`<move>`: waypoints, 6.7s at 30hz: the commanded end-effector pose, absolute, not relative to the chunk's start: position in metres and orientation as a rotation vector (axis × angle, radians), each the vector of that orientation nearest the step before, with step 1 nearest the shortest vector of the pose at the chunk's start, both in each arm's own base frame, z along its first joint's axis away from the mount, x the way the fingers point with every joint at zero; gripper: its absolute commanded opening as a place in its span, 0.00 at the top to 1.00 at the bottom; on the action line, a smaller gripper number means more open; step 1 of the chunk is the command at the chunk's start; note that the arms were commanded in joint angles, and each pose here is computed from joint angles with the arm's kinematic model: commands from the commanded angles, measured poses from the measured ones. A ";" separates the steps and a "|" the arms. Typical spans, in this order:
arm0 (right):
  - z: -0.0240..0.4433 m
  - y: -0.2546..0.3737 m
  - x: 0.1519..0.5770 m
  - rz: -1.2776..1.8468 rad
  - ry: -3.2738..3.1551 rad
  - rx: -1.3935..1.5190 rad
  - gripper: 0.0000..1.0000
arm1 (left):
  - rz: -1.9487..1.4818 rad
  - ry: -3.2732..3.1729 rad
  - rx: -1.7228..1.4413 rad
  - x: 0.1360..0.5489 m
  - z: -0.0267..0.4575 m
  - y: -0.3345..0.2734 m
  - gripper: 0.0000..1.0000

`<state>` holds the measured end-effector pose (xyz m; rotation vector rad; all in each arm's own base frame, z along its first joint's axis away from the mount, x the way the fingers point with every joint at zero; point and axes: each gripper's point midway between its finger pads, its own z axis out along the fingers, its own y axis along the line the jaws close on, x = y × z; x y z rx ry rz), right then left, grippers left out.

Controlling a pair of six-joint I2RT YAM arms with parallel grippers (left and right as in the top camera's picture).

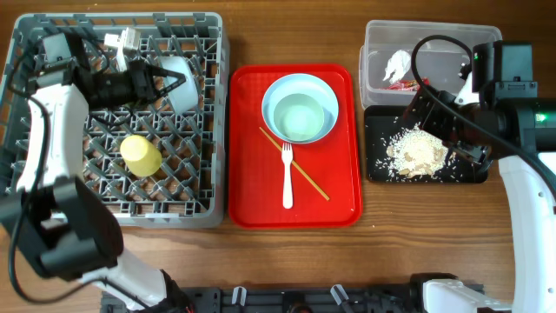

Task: Sort waste into correct bins and load items into the dishwasher rack
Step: 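Place the light-blue bowl upside down in the dish rack, then move the left gripper to the green bowl on the plate and grasp its rim, then carry the green bowl to the rack and set it upside down, then move the left gripper down to the white plastic fork on the red tray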

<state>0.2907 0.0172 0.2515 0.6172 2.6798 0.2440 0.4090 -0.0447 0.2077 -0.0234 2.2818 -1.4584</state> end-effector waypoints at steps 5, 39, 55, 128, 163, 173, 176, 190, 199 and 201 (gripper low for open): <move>0.257 0.013 0.289 0.229 2.653 0.639 0.00 | -1.652 2.236 -0.213 0.417 0.176 -0.022 0.96; 0.256 0.013 0.287 0.227 2.660 0.642 0.00 | -1.434 2.401 -0.173 0.421 0.146 -0.022 0.96; 0.256 0.013 0.286 0.226 2.664 0.642 0.00 | -1.143 2.695 -0.428 0.388 0.101 0.027 0.80; 0.249 -0.020 0.266 -0.044 2.663 0.816 0.00 | -0.532 2.325 0.376 0.415 0.237 -0.217 0.96; 0.250 -0.020 0.269 -0.038 2.653 0.808 0.00 | -1.586 1.968 -0.290 0.496 0.167 0.064 0.00; 0.250 -0.020 0.269 -0.038 2.654 0.808 0.00 | -1.364 1.885 -0.441 0.460 0.240 0.141 0.00; 0.250 -0.020 0.269 -0.037 2.655 0.808 0.00 | -1.233 1.923 -0.421 0.454 0.268 0.123 0.00; 0.249 -0.020 0.267 -0.038 2.663 0.808 0.00 | -0.541 2.749 -0.208 0.351 0.204 -0.111 0.00; 0.249 -0.019 0.267 -0.038 2.665 0.805 0.00 | -0.202 2.892 -0.081 0.311 0.155 -0.190 0.00; 0.249 -0.019 0.266 -0.039 2.666 0.806 0.00 | -0.172 2.945 0.017 0.301 0.131 -0.215 0.00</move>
